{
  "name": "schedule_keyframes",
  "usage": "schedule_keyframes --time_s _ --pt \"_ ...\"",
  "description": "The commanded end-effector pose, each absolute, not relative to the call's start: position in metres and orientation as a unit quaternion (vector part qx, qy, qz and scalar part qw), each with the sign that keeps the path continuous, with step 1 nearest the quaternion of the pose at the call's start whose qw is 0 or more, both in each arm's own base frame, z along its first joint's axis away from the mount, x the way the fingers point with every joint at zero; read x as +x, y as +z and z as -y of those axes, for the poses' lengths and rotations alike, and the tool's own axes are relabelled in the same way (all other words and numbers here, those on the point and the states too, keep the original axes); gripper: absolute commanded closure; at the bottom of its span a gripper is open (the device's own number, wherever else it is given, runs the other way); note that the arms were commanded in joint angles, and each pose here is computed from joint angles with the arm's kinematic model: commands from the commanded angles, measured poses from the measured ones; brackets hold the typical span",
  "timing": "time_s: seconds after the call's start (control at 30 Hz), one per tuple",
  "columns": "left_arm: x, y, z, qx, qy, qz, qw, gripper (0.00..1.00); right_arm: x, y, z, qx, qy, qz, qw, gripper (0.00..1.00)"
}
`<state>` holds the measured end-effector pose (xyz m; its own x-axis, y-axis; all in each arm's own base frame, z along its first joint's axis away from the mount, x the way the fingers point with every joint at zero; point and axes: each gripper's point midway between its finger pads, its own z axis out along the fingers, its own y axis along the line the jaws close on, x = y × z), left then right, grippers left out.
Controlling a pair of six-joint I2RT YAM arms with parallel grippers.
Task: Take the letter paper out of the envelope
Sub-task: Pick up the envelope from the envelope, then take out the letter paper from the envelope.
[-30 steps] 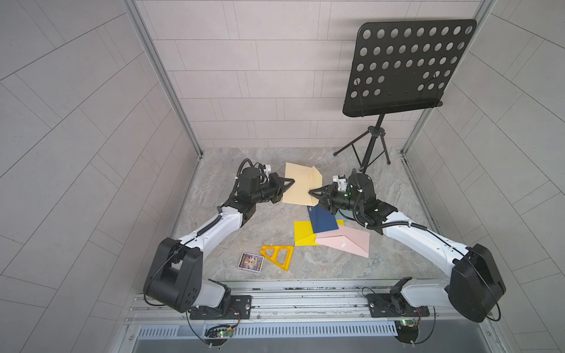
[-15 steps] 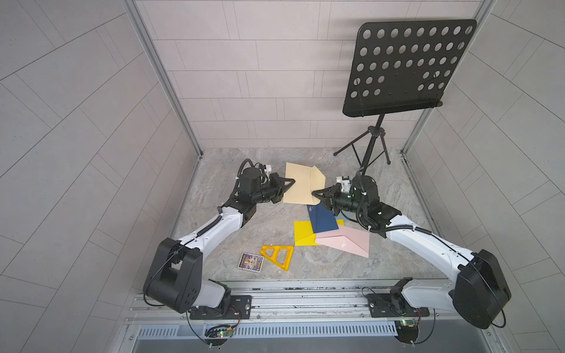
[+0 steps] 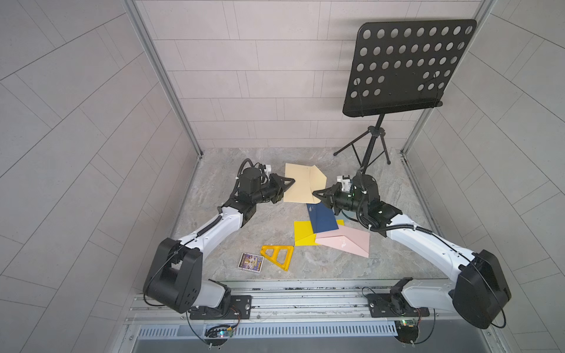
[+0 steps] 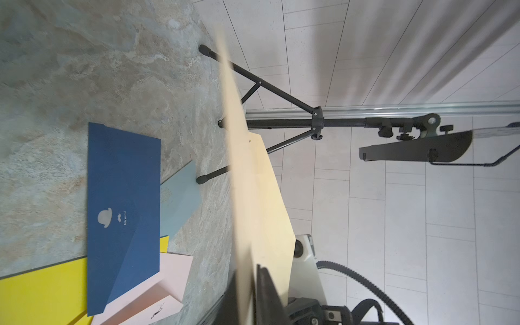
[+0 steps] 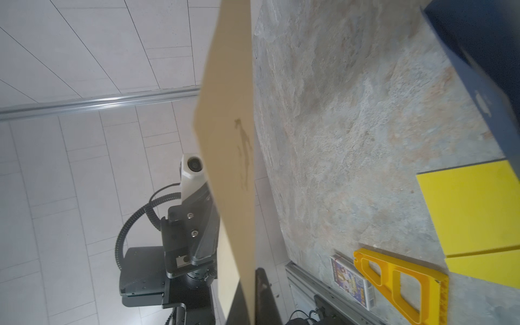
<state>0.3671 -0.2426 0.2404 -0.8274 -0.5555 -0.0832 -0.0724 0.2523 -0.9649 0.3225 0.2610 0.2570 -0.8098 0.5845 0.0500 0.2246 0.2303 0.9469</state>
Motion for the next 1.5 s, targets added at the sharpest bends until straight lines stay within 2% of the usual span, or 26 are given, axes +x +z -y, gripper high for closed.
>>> schedule_keyframes --time_s 0.0,0.03,0.07,0.2,0.37,0.53,0.73,0.9,1.47 --pt "0.362 0.251 0.241 -0.195 -0.564 -0.774 0.212 0.37 0.316 0.270 -0.250 0.207 0.512 -0.810 0.199 1.00" --pt "0.360 0.251 0.240 -0.192 -0.552 -0.784 0.209 0.32 0.313 0.269 -0.245 0.180 0.480 -0.832 0.212 1.00" --pt "0.358 0.254 0.238 -0.189 -0.539 -0.794 0.209 0.31 0.309 0.266 -0.236 0.153 0.438 -0.857 0.224 1.00" --pt "0.352 0.283 0.230 -0.174 -0.495 -0.822 0.223 0.34 0.298 0.261 -0.200 0.040 0.287 -0.918 0.271 1.00" --pt "0.355 0.338 0.248 -0.148 -0.508 -0.818 0.225 0.50 0.291 0.269 -0.174 -0.072 0.191 -0.924 0.323 1.00" --pt "0.352 0.366 0.291 -0.118 -0.537 -0.811 0.200 0.61 0.297 0.280 -0.164 -0.120 0.135 -0.914 0.363 1.00" --pt "0.351 0.360 0.334 -0.098 -0.544 -0.814 0.181 0.74 0.299 0.285 -0.168 -0.133 0.133 -0.906 0.379 1.00" --pt "0.347 0.348 0.353 -0.089 -0.539 -0.820 0.172 0.78 0.296 0.296 -0.175 -0.125 0.163 -0.901 0.383 1.00" --pt "0.356 0.320 0.366 -0.089 -0.524 -0.829 0.174 0.78 0.290 0.307 -0.196 -0.106 0.239 -0.893 0.367 1.00"
